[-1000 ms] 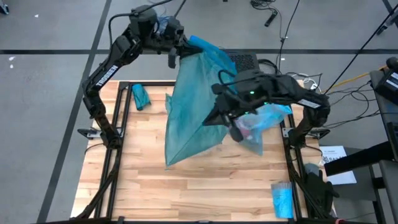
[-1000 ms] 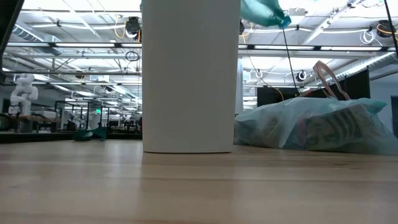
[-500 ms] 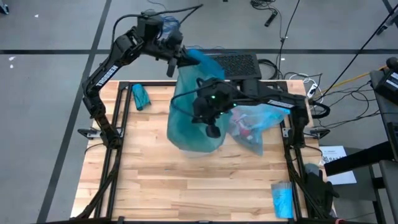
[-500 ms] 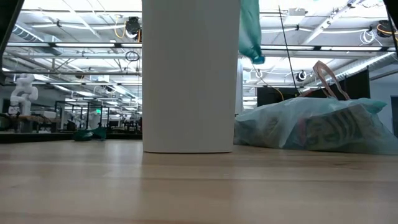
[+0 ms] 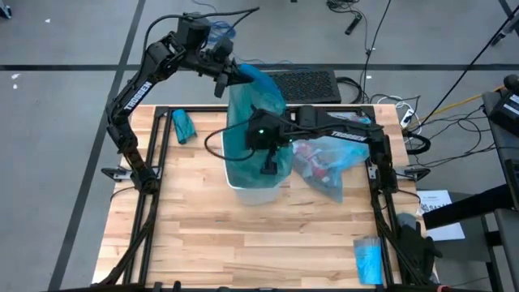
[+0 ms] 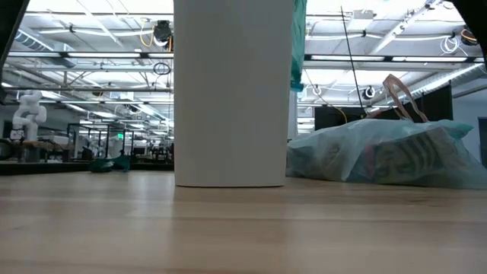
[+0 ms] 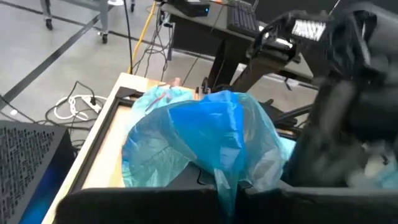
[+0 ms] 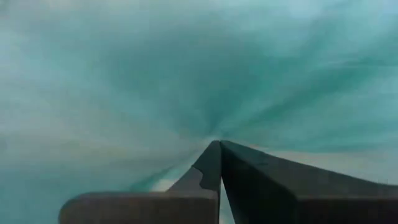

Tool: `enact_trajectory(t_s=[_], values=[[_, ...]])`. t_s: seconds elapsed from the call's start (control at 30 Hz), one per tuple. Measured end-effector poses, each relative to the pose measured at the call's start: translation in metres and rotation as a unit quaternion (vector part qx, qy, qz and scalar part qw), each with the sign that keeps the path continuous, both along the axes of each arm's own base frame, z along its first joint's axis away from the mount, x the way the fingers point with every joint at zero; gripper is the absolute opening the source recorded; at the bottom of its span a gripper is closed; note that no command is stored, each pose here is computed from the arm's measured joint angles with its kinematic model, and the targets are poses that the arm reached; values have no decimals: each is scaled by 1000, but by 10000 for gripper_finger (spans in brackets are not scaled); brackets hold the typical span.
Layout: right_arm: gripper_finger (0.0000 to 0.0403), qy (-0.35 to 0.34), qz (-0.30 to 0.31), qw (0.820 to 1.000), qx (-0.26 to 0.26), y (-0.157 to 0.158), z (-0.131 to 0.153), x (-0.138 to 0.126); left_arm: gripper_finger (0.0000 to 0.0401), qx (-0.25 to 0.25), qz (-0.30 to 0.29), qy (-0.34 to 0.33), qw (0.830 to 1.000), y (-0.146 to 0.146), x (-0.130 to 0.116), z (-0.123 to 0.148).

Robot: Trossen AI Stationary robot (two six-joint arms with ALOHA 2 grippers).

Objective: Place trash/remove bag and relplace
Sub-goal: Insert the blue trash bag into the white trash bin

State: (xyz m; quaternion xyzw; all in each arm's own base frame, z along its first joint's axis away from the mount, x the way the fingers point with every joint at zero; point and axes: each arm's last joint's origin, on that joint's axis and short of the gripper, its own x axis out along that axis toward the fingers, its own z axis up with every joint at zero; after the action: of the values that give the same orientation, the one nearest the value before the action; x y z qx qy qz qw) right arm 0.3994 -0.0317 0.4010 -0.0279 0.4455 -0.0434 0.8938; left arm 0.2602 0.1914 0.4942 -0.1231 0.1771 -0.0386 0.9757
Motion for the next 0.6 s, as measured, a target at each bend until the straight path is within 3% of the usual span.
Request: enact_trajectory(t_s=[0.37,0.6], values=[[0,-113,-49,992,-11,3,60,-45,0,6,-9,16,1000,-2,-1,-4],[0,-185,13,983,-7,27,87,-64,0,16,-5,18,1000,-1,-1,-4]])
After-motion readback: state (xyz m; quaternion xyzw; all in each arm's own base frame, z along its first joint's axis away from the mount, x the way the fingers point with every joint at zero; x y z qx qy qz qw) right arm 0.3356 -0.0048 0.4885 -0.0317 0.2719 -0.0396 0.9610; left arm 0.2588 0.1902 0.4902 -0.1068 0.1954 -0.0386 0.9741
